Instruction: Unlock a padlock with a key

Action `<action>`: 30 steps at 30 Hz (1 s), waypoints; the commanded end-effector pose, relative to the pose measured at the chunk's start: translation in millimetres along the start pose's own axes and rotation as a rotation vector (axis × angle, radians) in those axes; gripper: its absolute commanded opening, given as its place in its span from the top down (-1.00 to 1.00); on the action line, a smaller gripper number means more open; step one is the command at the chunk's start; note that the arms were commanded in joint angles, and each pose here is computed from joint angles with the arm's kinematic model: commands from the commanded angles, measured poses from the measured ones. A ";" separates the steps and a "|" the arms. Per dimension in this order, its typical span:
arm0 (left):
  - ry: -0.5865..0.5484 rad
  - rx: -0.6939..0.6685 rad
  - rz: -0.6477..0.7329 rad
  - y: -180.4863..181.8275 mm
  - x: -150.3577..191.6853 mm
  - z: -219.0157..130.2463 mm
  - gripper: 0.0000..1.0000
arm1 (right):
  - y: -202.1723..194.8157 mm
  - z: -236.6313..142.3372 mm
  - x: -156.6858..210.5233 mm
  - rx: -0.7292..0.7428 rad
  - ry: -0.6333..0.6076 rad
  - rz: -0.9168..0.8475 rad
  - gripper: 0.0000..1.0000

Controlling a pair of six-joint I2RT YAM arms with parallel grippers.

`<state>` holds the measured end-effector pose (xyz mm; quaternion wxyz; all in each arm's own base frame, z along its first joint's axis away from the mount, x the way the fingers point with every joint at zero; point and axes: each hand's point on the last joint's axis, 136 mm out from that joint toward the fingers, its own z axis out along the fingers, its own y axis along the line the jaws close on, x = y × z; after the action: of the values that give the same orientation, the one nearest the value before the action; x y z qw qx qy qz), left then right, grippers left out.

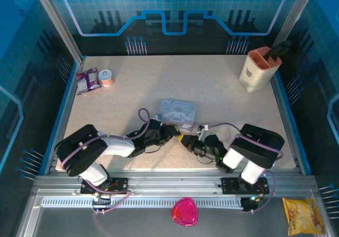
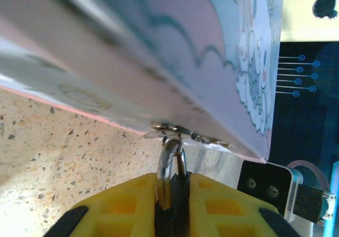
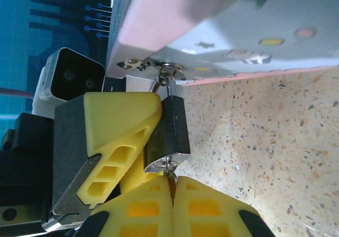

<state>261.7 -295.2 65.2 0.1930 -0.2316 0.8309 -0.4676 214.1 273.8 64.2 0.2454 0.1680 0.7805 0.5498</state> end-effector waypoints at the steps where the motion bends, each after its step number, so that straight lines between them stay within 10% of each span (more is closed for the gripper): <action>1: 0.002 0.025 0.001 -7.2 -0.4 0.9 0.79 | 18.2 5.1 -2.0 -0.064 -0.022 -0.018 0.93; 11: -0.027 -0.063 -0.008 2.4 -6.5 -4.0 0.97 | -21.7 -8.5 -6.1 0.053 -0.019 -0.049 0.32; 30: -0.042 -0.225 0.004 9.2 -12.6 -13.0 1.00 | -23.9 -11.4 5.8 0.261 0.076 -0.452 0.35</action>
<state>259.4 -279.2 57.3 0.1758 -0.2575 0.8706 -0.3807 204.6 263.1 50.1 0.2857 0.0683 0.8317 0.4711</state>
